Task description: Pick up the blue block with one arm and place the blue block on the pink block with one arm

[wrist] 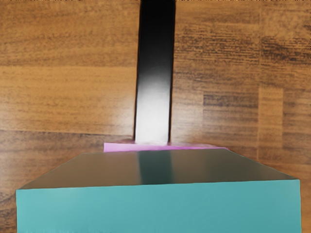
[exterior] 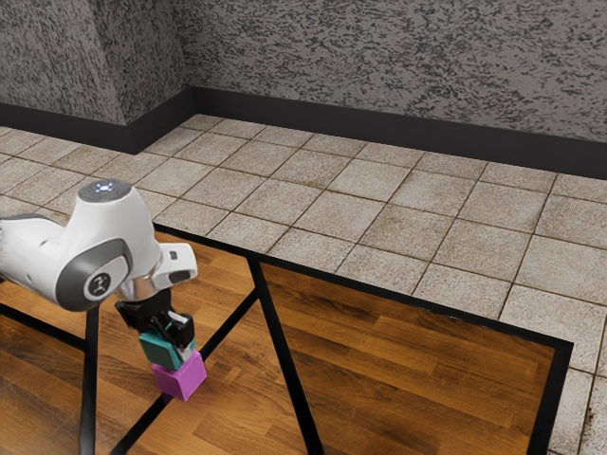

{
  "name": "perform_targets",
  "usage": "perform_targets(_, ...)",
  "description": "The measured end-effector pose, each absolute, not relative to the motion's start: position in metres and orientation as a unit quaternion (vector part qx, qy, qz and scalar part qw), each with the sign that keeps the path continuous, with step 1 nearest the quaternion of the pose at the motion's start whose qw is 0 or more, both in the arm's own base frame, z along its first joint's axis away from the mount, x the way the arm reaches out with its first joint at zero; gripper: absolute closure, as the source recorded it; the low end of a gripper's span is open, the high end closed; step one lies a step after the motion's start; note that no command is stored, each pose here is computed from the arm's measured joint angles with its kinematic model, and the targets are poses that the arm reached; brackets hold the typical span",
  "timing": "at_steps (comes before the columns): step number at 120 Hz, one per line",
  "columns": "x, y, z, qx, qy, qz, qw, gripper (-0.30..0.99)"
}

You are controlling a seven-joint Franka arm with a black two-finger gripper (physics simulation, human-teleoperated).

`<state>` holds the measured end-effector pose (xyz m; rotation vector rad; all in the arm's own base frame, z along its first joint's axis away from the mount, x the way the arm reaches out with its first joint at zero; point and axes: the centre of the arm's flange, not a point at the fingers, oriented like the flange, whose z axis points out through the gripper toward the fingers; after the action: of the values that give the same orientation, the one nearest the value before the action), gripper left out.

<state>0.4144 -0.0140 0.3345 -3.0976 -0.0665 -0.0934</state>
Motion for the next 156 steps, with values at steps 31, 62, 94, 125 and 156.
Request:
perform_targets(31,0.415,-0.014,0.335,-0.999,-0.015,-0.033,0.021,0.36)
perform_targets(62,0.415,-0.014,0.336,-0.999,-0.008,-0.034,0.021,0.36)
perform_targets(94,0.416,-0.014,0.337,-0.999,0.004,-0.038,0.019,0.36)
perform_targets(125,0.416,-0.014,0.338,-0.999,0.009,-0.04,0.004,0.13)
perform_targets(156,0.483,-0.116,0.608,-0.965,0.048,-0.257,-0.001,0.04)
